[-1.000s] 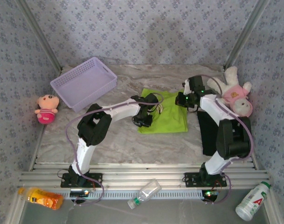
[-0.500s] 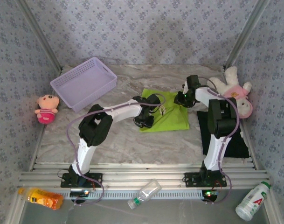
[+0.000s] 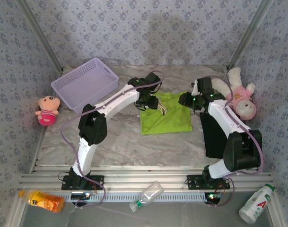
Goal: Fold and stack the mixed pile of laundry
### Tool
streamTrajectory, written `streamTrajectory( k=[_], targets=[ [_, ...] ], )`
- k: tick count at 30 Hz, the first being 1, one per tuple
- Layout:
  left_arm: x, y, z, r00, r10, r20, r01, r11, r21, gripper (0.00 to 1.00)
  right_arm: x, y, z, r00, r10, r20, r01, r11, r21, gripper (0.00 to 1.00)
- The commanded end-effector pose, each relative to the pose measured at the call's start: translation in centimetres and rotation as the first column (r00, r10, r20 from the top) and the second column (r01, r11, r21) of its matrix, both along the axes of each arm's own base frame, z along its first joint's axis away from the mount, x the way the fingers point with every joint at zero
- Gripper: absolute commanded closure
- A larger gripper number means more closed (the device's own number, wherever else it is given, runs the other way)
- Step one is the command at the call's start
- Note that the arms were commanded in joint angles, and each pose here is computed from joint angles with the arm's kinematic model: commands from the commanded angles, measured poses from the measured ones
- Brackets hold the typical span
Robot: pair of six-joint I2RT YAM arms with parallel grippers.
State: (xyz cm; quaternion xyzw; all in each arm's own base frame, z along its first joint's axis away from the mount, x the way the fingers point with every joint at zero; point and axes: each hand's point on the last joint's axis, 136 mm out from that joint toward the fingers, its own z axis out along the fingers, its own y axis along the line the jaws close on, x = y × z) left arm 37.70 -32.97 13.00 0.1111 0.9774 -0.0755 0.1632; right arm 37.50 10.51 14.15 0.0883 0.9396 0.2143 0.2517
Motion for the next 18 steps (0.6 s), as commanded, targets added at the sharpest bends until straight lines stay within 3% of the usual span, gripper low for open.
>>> streamTrajectory(
  k=[1, 4, 6, 9, 15, 18],
  targets=[
    [2.1, 1.7, -2.6, 1.0, -0.013, -0.008, 0.014, 0.996, 0.09, 0.38, -2.1, 1.2, -4.7, 0.989, -0.017, -0.145, 0.023, 0.999, 0.034, 0.6],
    [2.8, 1.4, -4.3, 0.999, -0.027, -0.045, 0.031, 0.995, 0.092, 0.39, -2.5, 1.5, -7.3, 0.978, -0.037, -0.206, 0.047, 0.998, 0.046, 0.62],
    [2.9, 0.7, -5.2, 0.998, -0.039, -0.058, 0.043, 0.996, 0.075, 0.4, -3.1, 0.9, -9.4, 0.958, -0.078, -0.276, 0.086, 0.996, 0.018, 0.69],
    [3.1, 1.0, -7.3, 0.996, -0.025, -0.086, 0.034, 0.993, 0.114, 0.51, -4.3, -1.2, -11.8, 0.916, -0.171, -0.362, 0.156, 0.985, -0.07, 0.76],
    [3.8, 4.2, -10.5, 0.986, 0.074, -0.147, -0.034, 0.965, 0.26, 0.56, -5.8, -2.6, -13.3, 0.887, -0.216, -0.409, 0.192, 0.976, -0.099, 0.71],
    [4.3, 4.9, -9.5, 0.98, 0.114, -0.163, -0.073, 0.969, 0.238, 0.53, -4.8, -1.7, -11.5, 0.92, -0.161, -0.356, 0.155, 0.987, -0.048, 0.6]
  ],
)
